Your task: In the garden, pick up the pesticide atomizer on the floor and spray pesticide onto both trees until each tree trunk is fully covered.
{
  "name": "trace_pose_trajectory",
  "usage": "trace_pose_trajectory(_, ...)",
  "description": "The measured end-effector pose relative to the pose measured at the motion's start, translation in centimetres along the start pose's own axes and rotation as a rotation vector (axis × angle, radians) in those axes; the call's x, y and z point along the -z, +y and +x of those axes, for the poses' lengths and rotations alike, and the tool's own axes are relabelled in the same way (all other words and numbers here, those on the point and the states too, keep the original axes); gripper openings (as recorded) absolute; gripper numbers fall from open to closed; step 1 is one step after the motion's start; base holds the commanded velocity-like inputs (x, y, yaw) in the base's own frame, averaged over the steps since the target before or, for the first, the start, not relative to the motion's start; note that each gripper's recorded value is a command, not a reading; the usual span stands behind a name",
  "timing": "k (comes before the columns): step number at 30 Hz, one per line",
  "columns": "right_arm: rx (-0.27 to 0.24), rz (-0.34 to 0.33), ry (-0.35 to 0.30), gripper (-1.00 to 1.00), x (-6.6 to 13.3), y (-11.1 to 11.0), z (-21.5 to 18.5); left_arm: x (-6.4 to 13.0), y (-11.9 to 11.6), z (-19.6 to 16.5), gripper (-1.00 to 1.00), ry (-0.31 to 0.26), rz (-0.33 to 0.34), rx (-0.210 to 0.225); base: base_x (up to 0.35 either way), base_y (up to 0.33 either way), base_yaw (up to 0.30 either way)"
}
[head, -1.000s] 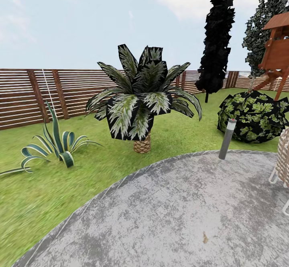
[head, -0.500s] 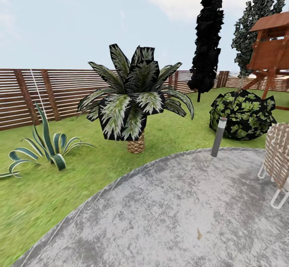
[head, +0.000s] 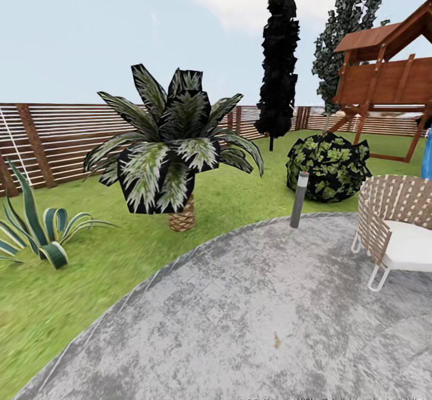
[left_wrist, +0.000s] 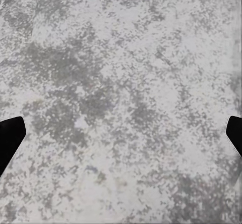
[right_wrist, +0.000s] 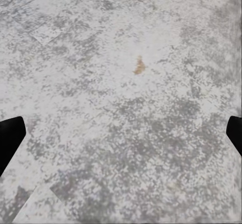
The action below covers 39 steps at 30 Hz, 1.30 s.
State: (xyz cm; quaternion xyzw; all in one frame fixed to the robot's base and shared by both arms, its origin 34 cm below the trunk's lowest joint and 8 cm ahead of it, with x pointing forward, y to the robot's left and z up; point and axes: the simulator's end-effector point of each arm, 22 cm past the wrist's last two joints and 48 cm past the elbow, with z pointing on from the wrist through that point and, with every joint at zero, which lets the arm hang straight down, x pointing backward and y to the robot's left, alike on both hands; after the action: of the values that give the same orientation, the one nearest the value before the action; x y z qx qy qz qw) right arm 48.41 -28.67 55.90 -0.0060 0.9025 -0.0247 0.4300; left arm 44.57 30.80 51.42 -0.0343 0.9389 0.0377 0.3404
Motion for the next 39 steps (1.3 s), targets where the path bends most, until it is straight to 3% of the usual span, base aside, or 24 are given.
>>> trace_pose_trajectory(39,0.001,-0.001,0.026,1.00,-4.0,0.4,7.0,-5.1,-0.3,5.8,1.00,0.014,0.000,-0.001,0.000,0.000,-0.238)
